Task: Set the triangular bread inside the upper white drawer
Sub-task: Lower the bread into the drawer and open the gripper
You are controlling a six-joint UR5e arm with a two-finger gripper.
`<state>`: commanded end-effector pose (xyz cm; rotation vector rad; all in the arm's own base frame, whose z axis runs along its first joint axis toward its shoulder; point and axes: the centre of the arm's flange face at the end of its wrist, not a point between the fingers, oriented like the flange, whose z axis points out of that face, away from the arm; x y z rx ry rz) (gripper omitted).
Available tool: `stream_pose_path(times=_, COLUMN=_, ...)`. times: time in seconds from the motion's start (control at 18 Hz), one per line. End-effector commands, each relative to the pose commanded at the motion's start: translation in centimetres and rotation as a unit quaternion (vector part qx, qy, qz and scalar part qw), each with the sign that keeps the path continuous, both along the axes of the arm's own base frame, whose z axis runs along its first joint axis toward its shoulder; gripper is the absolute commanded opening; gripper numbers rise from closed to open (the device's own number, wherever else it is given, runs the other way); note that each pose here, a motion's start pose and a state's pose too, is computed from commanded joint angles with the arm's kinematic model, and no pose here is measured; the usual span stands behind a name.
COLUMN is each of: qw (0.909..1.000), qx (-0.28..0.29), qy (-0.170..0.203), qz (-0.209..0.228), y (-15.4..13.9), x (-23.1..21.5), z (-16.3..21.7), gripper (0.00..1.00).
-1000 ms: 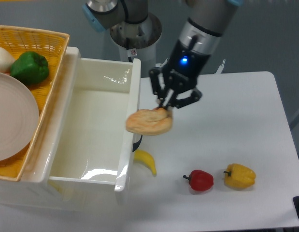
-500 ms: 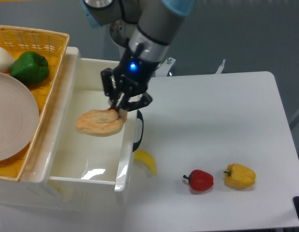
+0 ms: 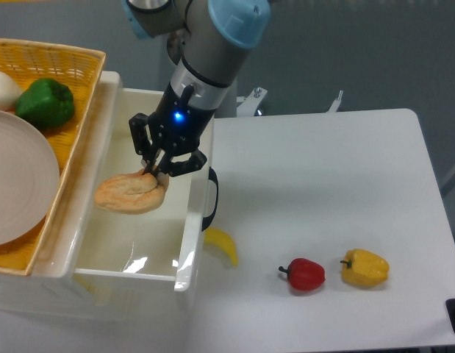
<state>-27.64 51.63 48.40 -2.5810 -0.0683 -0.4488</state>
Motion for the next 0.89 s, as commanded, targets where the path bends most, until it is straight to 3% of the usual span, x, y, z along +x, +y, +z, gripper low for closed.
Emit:
stream_pose_path(times=0.28, qw=1.0, qx=-0.003, qy=-0.001, qz=0.001, y=0.08, x=-0.13, z=-0.27, gripper=0.53)
stream_pose_path(times=0.33, qw=1.0, qx=-0.004, qy=0.0, qz=0.001, y=0.07, x=-0.14, z=-0.29, gripper=0.63)
stream_pose_path(times=0.44, qw=1.0, qx=-0.007, qy=0.004, qz=0.002, y=-0.02, x=-0.17, z=-0.26, gripper=0.94)
stream_pose_path(times=0.5, qw=0.9999, qx=-0.009, qy=0.005, qz=0.003, y=-0.04, x=-0.19, z=-0.28, gripper=1.0)
stream_pose_path(times=0.89, qw=0.9994, qx=-0.028, qy=0.017, qz=0.012, y=-0.52, x=-0.39, z=-0.28, gripper=1.0)
